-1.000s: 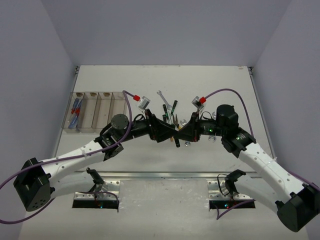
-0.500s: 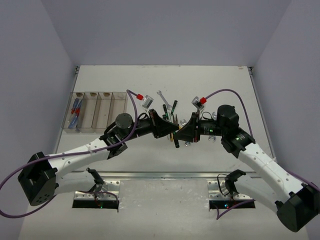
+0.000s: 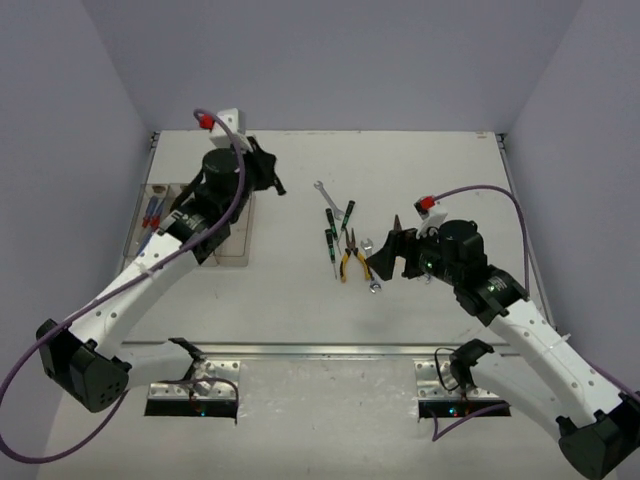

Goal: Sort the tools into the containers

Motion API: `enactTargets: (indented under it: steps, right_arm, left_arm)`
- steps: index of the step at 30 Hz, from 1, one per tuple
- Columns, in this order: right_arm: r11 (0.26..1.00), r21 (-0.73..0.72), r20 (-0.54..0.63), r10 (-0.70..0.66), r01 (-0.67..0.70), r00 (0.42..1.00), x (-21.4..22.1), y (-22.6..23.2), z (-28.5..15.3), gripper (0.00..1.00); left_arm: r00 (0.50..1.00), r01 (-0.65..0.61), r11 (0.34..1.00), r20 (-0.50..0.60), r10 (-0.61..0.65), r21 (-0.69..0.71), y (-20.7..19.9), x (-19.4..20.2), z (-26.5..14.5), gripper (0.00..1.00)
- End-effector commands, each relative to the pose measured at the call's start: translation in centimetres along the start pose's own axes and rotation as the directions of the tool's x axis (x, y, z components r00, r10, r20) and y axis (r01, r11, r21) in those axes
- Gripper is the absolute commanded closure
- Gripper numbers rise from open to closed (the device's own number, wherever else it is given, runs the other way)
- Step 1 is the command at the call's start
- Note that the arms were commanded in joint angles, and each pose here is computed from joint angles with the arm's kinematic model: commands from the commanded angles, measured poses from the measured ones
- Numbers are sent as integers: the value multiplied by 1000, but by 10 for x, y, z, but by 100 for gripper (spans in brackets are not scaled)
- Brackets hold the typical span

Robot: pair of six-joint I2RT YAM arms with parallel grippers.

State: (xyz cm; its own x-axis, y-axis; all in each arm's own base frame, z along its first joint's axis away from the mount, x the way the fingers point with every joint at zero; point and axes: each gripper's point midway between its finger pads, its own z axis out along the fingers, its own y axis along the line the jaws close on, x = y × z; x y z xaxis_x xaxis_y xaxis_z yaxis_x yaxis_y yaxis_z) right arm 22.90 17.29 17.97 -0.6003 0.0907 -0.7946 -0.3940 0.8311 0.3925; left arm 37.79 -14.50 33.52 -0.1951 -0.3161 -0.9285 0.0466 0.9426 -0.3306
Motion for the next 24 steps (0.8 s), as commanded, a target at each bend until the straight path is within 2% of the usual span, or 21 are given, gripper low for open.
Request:
enactTargets:
  steps: [1, 3, 6, 10, 14, 17, 20, 24]
  right_arm:
    - [965, 262, -29, -19, 26, 999, 15, -55, 1, 1]
    - [964, 264, -62, -24, 40, 998, 26, -59, 6, 1]
    - [969, 245, -65, -31, 46, 997, 34, -60, 11, 1]
    - [967, 252, -85, -28, 49, 996, 45, -65, 13, 1]
    - [959, 281, -86, -19, 42, 996, 48, -73, 14, 1]
    - [960, 275, -80, -19, 41, 997, 47, -72, 12, 1]
    - [962, 271, -72, -23, 42, 997, 47, -72, 11, 1]
    - [958, 282, -69, -27, 45, 997, 47, -74, 11, 1]
  left_arm:
    - [965, -251, 841, -52, 258, -479, 130, -27, 23, 100]
    - [950, -293, 763, -86, 300, -576, 175, -36, 34, 100]
    - [915, -354, 635, -115, 386, -687, 213, -38, 48, 100]
    - [861, -473, 520, -249, 443, -711, 270, -20, 71, 100]
    - [825, -551, 485, -359, 436, -679, 299, 5, 76, 100]
    - [804, -590, 484, -419, 421, -647, 309, 31, 75, 100]
    - [811, -584, 495, -441, 383, -644, 323, 49, 71, 100]
    - [807, -586, 555, -491, 329, -590, 326, 93, 69, 100]
